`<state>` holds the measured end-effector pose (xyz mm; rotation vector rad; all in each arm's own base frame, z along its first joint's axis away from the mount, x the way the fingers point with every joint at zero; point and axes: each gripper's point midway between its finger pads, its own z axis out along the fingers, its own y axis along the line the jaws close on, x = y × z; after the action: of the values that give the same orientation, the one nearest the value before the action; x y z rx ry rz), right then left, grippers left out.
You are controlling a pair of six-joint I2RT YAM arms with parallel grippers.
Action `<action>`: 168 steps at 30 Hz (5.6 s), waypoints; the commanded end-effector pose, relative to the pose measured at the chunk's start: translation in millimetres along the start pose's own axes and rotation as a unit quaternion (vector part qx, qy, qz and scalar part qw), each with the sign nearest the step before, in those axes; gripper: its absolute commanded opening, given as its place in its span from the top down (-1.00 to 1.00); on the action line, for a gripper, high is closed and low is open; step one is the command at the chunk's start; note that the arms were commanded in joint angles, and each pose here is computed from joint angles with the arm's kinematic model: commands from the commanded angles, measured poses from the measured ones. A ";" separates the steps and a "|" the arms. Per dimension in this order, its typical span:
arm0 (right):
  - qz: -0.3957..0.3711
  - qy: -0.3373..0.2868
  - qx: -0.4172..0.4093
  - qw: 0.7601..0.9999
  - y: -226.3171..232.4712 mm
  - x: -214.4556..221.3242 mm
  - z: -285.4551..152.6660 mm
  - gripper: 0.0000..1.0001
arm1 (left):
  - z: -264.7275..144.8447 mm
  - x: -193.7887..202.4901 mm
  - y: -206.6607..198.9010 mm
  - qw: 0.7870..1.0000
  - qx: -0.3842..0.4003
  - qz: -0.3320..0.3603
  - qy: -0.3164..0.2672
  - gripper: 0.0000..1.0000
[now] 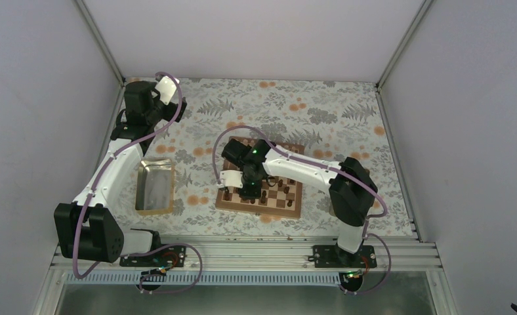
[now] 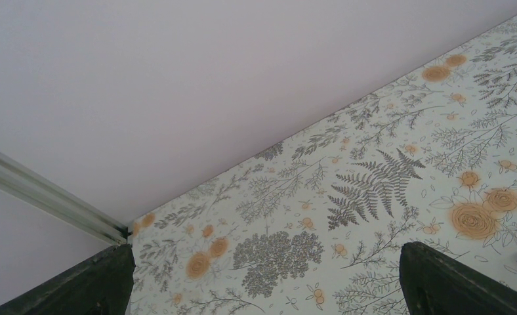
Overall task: Set up the chess pieces on the board
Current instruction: Place the chess piece on the chessboard, then adjust the chess piece on the chessboard.
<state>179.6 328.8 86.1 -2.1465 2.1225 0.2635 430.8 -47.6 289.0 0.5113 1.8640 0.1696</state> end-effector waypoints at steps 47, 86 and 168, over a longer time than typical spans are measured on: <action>-0.010 -0.013 0.034 0.999 -12.6 -15.6 -6.4 0.35 | -4.0 -7.1 3.0 1.000 -0.002 0.005 -0.014 -1.00; -0.043 -0.026 0.006 0.999 -30.3 -65.4 22.2 0.34 | -5.1 -5.2 5.4 1.000 -0.004 0.003 -0.015 -1.00; -0.022 -0.013 0.039 0.999 -45.9 -50.8 18.6 0.46 | -5.8 -6.0 4.5 1.000 0.002 0.002 -0.017 -1.00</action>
<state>220.0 388.3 70.6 -2.1536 2.0360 0.2262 429.8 -45.3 289.3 0.5108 1.8623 0.1616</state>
